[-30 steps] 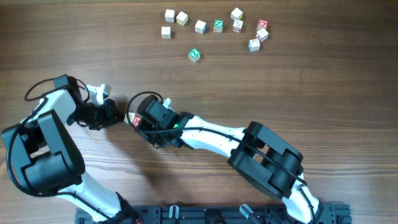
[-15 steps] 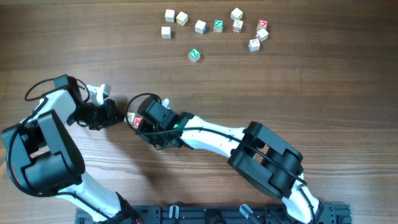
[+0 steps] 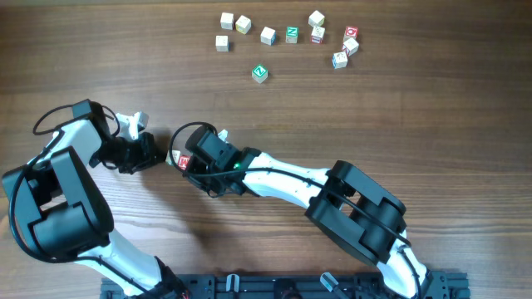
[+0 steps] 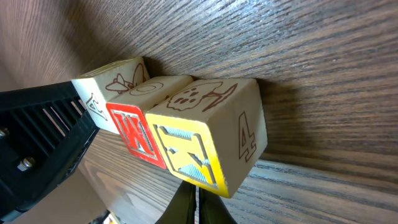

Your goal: Form a horizontal line

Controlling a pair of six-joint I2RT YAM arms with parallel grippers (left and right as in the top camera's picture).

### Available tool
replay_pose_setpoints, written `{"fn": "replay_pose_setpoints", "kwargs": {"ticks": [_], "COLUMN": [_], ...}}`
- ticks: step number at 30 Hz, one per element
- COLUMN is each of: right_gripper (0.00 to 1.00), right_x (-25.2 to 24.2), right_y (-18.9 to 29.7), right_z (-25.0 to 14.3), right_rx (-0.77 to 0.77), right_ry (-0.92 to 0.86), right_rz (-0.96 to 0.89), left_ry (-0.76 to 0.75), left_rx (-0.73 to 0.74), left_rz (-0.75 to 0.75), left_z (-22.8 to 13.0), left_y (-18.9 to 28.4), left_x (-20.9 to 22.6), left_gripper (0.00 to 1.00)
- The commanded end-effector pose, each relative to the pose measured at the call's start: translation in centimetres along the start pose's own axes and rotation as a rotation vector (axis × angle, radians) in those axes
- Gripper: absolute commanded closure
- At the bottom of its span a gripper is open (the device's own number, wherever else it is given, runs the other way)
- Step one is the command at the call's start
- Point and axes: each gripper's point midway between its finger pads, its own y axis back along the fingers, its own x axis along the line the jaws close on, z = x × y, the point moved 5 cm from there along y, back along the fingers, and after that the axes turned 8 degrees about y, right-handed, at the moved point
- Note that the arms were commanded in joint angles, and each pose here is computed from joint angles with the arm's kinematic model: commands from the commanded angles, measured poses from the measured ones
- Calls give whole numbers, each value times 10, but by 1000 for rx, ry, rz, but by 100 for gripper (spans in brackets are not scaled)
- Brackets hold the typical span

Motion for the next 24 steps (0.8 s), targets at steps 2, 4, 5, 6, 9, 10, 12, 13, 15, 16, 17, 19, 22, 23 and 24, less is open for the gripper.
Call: {"fn": "replay_pose_setpoints", "kwargs": {"ticks": [2,4,5,6,9,10,12,13,15,16,17,19,22,23,24], "right_gripper": [95,95,96,95,95,96,95,95,95,95,95,95,96,96,96], "right_x": [-5,-1,2,6,13,13,18,19,21,21,19,18,11,5,-1], "right_y": [-6,-6,-5,-3,8,15,32,38,50,60,71,88,113,119,122], "right_z": [1,-3,-7,-12,-23,-24,-23,-22,-19,-16,-11,-1,19,27,34], "right_rx": [9,44,77,118,183,183,148,130,83,40,-13,-108,-240,-270,-290], "right_ry": [2,38,81,138,227,236,268,283,312,333,341,362,358,342,329], "right_rz": [-6,14,34,58,87,75,57,47,20,-8,-47,-97,-183,-219,-250], "left_ry": [-13,-13,-13,-13,-11,-9,1,9,40,69,61,25,-51,-91,-123], "left_rx": [20,20,20,21,20,17,-4,-22,-67,-110,-163,-214,-249,-254,-254], "left_rz": [-24,-24,-23,-17,-2,-2,-2,-1,1,1,2,2,2,-1,-3], "left_z": [-3,-3,-3,-3,-3,-2,1,5,16,27,42,58,71,73,74], "left_y": [-7,-7,-7,-7,-6,-6,-1,3,12,21,36,52,64,64,62], "left_x": [-1,-1,-1,0,2,3,7,9,12,13,11,1,-24,-37,-48], "left_gripper": [92,92,93,94,96,96,96,96,96,96,96,96,96,96,96]}}
